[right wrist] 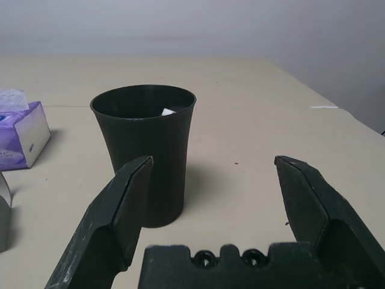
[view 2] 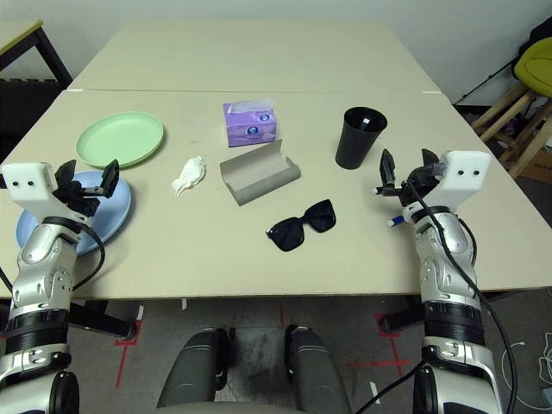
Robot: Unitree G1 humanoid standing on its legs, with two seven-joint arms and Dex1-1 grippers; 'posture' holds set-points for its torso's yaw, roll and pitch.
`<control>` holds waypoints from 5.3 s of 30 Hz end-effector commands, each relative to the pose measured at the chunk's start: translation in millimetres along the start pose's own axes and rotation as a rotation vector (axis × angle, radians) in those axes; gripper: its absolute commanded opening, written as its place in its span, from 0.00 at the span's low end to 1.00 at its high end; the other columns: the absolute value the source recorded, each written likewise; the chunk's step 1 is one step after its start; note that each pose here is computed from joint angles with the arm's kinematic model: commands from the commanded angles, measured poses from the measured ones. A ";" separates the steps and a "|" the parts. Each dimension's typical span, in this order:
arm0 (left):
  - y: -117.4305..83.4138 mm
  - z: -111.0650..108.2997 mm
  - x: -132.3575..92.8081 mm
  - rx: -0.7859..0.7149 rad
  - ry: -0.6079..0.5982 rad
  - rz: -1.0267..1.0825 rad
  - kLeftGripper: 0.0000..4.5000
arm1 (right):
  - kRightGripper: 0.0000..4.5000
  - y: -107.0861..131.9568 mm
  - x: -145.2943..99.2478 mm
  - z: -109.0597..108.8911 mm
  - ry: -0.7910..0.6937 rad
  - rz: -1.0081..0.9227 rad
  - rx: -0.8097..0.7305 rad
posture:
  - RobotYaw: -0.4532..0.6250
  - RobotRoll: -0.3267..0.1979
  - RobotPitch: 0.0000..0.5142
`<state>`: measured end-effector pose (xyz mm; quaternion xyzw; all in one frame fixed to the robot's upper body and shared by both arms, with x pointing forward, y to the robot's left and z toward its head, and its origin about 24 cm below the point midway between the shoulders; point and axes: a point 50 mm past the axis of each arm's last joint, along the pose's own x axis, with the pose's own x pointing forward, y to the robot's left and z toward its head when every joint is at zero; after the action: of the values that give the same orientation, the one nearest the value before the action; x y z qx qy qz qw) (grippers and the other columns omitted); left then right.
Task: Organize and tidy the items on the table.
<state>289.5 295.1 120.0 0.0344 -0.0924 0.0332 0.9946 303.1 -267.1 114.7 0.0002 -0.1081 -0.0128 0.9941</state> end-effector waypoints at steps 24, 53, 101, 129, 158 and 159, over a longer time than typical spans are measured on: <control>-1.1 -2.3 -1.3 -0.013 0.006 0.004 1.00 | 0.99 2.0 -0.4 -1.1 0.008 0.039 -0.014 | 0.52 0.62 0.19; -1.0 2.2 -11.2 0.021 0.014 -0.004 1.00 | 0.99 68.8 3.8 14.0 -0.004 1.076 -0.090 | 0.57 0.62 0.22; 97.5 25.0 -9.4 0.023 0.496 0.044 1.00 | 0.99 83.7 -11.0 9.9 -0.018 1.302 -0.122 | 0.59 0.62 0.27; 116.6 14.2 -26.5 -0.136 0.662 0.087 0.51 | 1.00 96.2 -18.7 18.6 -0.033 1.316 -0.109 | 0.57 0.62 0.27; 104.0 30.2 -28.6 -0.295 0.712 -0.073 0.00 | 1.00 94.7 -17.2 21.6 -0.033 1.295 -0.130 | 0.56 0.62 0.27; 104.8 31.9 -29.8 -0.296 0.711 -0.075 0.00 | 1.00 94.3 -17.2 21.2 -0.032 1.294 -0.130 | 0.56 0.62 0.27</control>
<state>250.3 395.8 149.3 -0.1200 0.2495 0.0034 0.9609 284.9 -168.6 133.7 -0.1192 -0.1042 0.5849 0.7955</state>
